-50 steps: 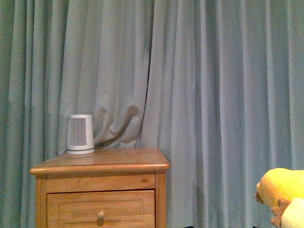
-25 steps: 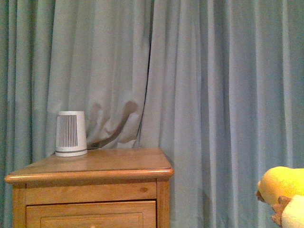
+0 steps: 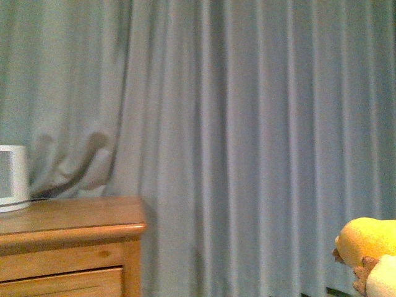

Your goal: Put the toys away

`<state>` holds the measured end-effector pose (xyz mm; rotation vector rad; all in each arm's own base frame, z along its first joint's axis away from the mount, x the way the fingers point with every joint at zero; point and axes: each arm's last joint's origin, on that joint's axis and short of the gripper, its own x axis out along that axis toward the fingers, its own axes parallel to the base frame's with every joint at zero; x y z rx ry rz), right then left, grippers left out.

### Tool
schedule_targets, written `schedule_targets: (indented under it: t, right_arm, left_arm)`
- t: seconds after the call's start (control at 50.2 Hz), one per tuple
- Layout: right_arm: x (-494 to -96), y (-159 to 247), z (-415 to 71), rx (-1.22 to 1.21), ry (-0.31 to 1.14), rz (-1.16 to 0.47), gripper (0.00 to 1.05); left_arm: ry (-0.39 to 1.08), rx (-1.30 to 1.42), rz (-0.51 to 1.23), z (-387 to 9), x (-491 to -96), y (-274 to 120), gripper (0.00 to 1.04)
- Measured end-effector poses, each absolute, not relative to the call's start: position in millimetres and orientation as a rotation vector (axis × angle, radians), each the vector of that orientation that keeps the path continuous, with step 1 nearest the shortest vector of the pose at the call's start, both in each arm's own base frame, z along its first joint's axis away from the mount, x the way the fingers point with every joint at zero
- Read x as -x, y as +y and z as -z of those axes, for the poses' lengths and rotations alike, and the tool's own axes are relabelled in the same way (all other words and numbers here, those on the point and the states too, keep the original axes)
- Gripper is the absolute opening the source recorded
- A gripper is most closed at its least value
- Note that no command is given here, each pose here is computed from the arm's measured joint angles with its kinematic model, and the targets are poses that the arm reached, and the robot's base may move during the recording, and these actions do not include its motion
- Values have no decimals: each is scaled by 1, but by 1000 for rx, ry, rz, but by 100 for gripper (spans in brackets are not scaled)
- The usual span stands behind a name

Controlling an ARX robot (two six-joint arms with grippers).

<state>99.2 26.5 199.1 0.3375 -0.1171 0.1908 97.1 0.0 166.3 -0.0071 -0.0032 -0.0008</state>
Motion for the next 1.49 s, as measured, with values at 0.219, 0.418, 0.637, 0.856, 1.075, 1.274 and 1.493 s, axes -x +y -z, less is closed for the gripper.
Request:
schedule_targets:
  t: [0.219, 0.418, 0.637, 0.856, 1.075, 1.274, 1.493]
  right_arm:
    - [-99, 26, -199, -339, -120, -184, 19]
    - [-99, 26, -199, -338, -118, -190, 19]
    - [-99, 26, -199, -338, -119, -189, 19]
    - [-99, 26, -199, -338, -118, -186, 19]
    - [-99, 26, -199, -341, -119, -190, 19]
    - [-99, 26, -199, -342, -119, -189, 19]
    - [-99, 26, -199, -344, -118, -190, 19]
  left_arm:
    - [-4, 7, 1, -166, -97, 0, 99]
    - [-4, 7, 2, -166, -97, 0, 99]
    - [-4, 7, 1, -166, -97, 0, 99]
    - [-4, 7, 1, -166, -97, 0, 99]
    - [-4, 7, 1, -166, -97, 0, 99]
    - [-4, 7, 1, -166, -97, 0, 99]
    - [-4, 7, 1, -166, -97, 0, 99]
